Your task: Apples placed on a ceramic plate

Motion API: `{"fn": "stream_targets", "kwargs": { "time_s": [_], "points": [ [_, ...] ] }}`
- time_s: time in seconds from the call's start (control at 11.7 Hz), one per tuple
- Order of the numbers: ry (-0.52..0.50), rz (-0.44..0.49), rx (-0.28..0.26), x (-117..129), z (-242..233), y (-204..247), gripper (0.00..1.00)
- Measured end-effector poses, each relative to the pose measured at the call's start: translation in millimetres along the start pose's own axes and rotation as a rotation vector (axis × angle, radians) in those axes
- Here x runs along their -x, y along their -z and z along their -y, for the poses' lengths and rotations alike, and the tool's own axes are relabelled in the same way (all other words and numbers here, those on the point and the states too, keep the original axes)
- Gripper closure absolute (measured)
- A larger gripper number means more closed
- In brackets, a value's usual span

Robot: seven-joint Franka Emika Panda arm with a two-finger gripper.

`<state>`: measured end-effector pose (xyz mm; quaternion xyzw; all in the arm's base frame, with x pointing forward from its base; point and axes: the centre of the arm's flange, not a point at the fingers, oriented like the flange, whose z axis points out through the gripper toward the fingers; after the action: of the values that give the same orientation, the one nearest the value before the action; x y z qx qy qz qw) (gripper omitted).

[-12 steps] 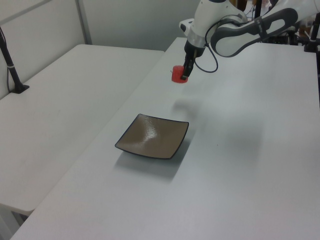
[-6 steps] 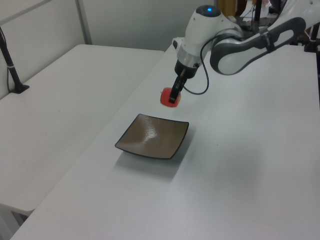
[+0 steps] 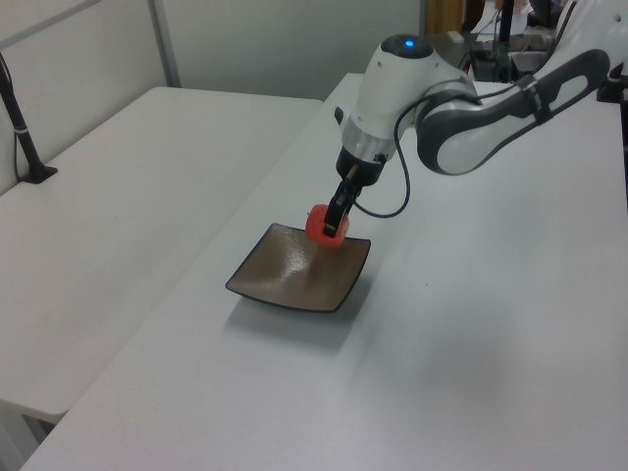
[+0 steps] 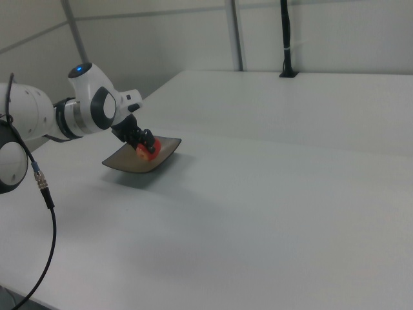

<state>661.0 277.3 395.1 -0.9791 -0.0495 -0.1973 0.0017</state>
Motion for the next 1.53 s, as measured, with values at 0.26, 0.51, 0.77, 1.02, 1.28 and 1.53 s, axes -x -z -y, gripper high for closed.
{"fn": "stream_targets", "kwargs": {
  "time_s": [0.26, 0.51, 0.77, 1.02, 1.28, 1.53],
  "points": [
    [0.013, -0.007, -0.017, 6.7, 12.3, -19.4, 0.18],
    [0.013, -0.013, -0.019, 4.8, 12.6, -17.4, 0.0],
    [0.009, -0.033, -0.023, -1.1, 11.6, -4.2, 0.0],
    [-0.008, 0.092, 0.055, 1.6, -8.0, 31.5, 0.0],
    [0.019, 0.28, 0.126, 18.1, -33.5, 75.9, 0.0],
    [-0.002, 0.346, 0.131, 32.1, -80.3, 121.3, 0.0]
  ]
}}
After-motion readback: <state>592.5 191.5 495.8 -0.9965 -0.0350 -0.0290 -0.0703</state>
